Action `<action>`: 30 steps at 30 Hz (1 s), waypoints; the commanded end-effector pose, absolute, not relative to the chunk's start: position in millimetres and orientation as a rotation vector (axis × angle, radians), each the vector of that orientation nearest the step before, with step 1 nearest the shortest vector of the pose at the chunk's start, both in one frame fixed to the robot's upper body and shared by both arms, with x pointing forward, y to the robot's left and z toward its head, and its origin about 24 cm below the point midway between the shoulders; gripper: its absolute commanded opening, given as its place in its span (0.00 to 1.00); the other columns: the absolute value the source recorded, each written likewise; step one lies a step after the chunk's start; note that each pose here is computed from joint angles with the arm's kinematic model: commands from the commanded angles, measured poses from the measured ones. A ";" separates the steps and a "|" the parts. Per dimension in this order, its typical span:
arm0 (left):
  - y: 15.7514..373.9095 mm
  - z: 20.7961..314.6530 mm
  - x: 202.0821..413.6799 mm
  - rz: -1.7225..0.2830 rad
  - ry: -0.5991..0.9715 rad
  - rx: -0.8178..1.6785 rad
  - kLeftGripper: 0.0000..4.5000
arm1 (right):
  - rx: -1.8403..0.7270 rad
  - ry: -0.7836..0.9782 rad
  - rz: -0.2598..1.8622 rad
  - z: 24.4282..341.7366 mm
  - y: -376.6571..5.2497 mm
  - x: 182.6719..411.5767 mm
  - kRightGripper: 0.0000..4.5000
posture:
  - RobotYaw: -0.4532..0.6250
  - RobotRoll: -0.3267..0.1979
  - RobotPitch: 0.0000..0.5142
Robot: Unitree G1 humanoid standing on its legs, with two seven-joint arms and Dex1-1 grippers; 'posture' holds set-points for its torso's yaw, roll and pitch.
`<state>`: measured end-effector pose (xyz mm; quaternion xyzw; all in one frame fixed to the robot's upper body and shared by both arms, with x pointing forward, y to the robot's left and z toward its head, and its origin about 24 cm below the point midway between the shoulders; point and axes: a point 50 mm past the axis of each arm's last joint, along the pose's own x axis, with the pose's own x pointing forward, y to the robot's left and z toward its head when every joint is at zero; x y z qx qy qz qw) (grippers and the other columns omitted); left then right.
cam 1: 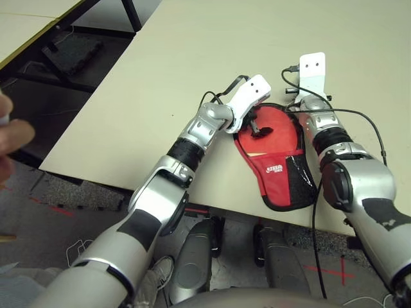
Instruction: Store the ping-pong paddle in its case and zip it.
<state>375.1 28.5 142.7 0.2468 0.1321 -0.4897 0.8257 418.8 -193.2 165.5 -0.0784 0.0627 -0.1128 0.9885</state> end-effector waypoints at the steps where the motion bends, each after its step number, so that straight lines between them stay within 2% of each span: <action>1: 53.5 93.7 372.2 -0.977 0.510 0.577 1.00 | -0.149 0.078 -0.323 196.5 -238.8 403.8 0.11 | 0.39 0.62 0.37; 9: 47.6 90.1 372.0 -0.989 0.506 0.571 1.00 | -0.144 0.128 -0.286 199.6 -240.3 377.1 0.11 | 0.35 0.62 0.37; 23: 26.8 94.8 373.3 -1.014 0.468 0.535 1.00 | -0.235 0.151 -0.269 179.5 -232.8 363.4 0.11 | 0.31 0.62 0.42; 30: 25.7 86.3 370.2 -1.038 0.505 0.553 1.00 | -0.268 0.181 -0.264 170.4 -237.0 340.9 0.11 | 0.29 0.62 0.46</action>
